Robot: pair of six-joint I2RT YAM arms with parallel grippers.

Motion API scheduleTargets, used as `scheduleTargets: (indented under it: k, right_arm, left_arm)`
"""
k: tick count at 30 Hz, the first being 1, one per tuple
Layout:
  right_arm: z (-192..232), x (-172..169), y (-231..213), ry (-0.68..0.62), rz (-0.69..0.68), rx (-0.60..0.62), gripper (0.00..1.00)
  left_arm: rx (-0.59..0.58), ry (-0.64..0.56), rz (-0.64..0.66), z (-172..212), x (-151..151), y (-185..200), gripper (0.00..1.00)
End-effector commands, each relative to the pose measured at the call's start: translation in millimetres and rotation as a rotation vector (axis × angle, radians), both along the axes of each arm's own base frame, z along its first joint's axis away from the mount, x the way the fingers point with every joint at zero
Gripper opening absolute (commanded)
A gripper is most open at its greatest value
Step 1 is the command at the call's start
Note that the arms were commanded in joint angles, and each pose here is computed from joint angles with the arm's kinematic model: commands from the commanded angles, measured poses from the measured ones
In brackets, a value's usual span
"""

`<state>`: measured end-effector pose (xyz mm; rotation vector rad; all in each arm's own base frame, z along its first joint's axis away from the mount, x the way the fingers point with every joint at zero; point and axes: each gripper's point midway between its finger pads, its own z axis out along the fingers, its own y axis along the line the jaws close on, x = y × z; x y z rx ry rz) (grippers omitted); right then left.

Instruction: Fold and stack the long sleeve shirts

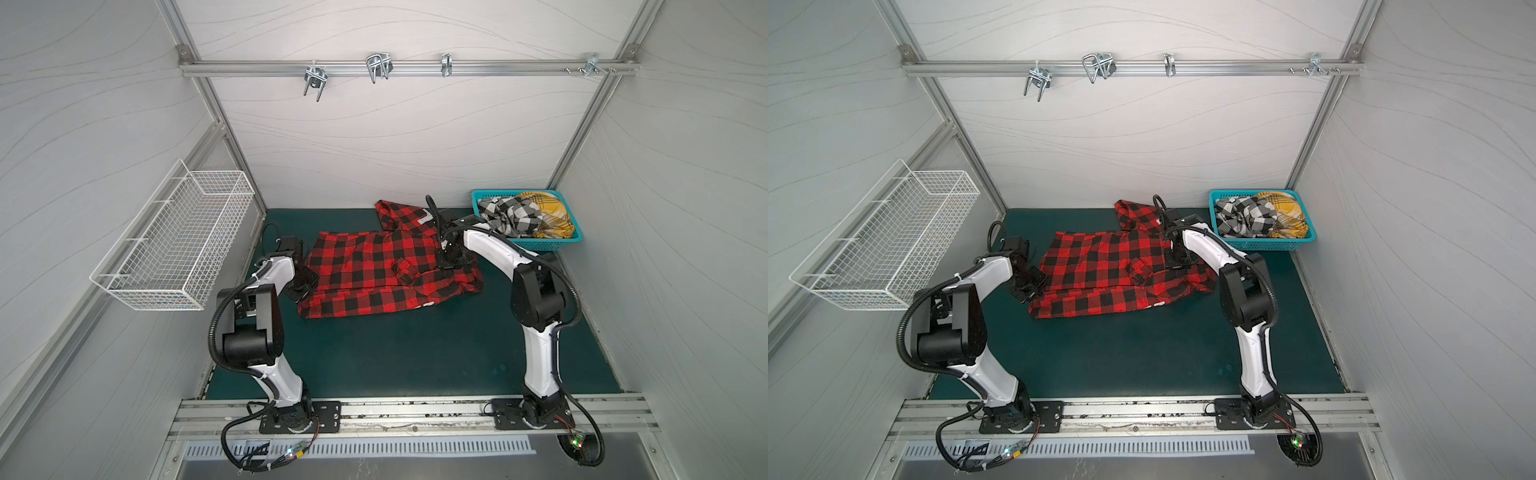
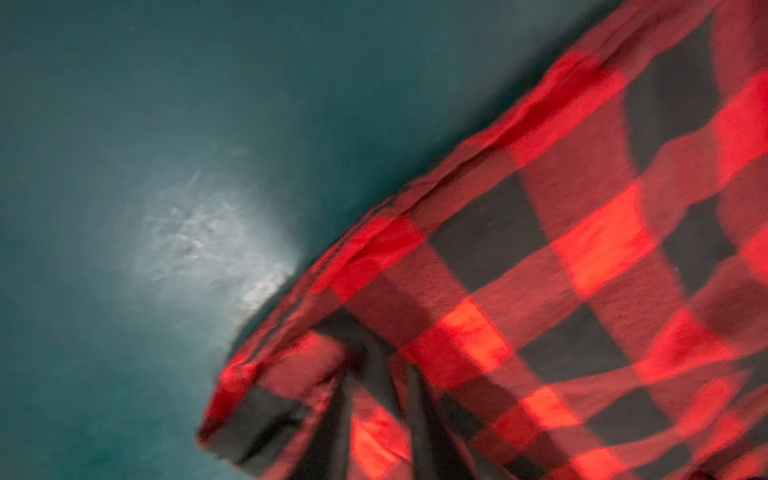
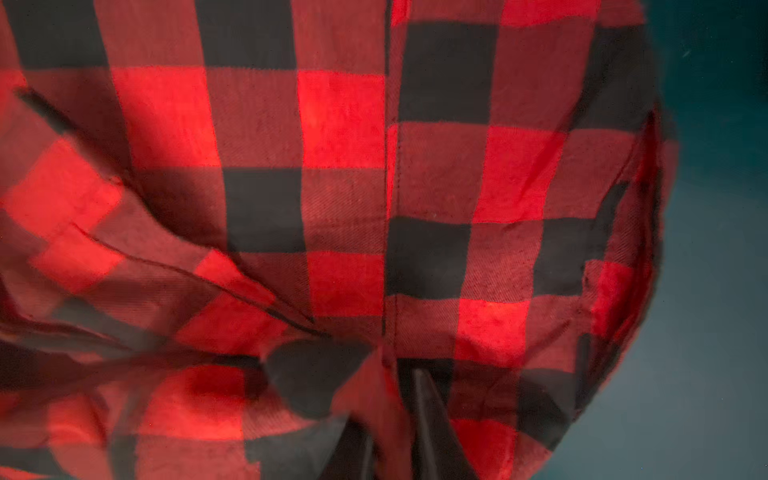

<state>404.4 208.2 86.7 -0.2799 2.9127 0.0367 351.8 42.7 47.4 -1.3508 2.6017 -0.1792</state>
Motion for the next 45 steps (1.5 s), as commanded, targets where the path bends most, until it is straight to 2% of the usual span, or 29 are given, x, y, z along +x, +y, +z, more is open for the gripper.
scheduleTargets:
  k: [1, 3, 7, 10, 12, 15, 17, 25, 32, 36, 41, 43, 45]
  right_arm:
    - [-6, -8, -5, 0.062, -0.006, -0.019, 0.55]
    - [10, -10, -9, 0.028, -0.01, -0.029, 0.7]
    - [47, -18, -21, -0.041, -0.031, -0.019, 0.75]
    - [47, -25, -28, -0.017, -0.073, 0.064, 0.72]
    - [32, -29, -25, 0.062, -0.099, 0.167, 0.67]
    - [11, -30, -21, 0.155, -0.128, 0.261, 0.59]
    - [-1, -29, -18, 0.191, -0.135, 0.284, 0.56]
    - [-50, -38, -28, 0.291, -0.19, 0.245, 0.46]
    - [-70, -88, -32, 0.385, -0.231, 0.268, 0.46]
    - [-48, -113, -41, 0.35, -0.22, 0.21, 0.48]
    - [7, -123, -72, 0.206, -0.222, 0.09, 0.64]
    - [26, -132, -72, 0.156, -0.188, 0.074, 0.68]
    - [38, -145, -73, 0.097, -0.134, 0.007, 0.7]
  left_arm:
    - [-0.007, -0.005, -0.024, 9, 13, 2, 0.51]
    - [0.041, -0.026, -0.018, 24, 10, 8, 0.56]
    - [0.084, -0.082, -0.036, 59, 1, 3, 0.56]
    - [0.031, -0.082, -0.122, 52, -9, -37, 0.48]
    - [-0.046, -0.059, -0.148, 33, -18, -63, 0.38]
    - [-0.111, -0.005, -0.146, 6, -30, -82, 0.25]
    - [-0.125, 0.022, -0.141, -4, -35, -86, 0.21]
    - [-0.011, 0.129, -0.161, -28, -53, -61, 0.17]
    - [-0.002, 0.212, -0.093, -46, -90, -32, 0.13]
    - [0.025, 0.205, -0.102, -39, -101, -21, 0.14]
    - [0.027, 0.198, -0.123, -32, -98, -21, 0.14]
    - [0.011, 0.179, -0.121, -29, -94, -24, 0.14]
    - [0.008, 0.169, -0.123, -28, -89, -24, 0.14]
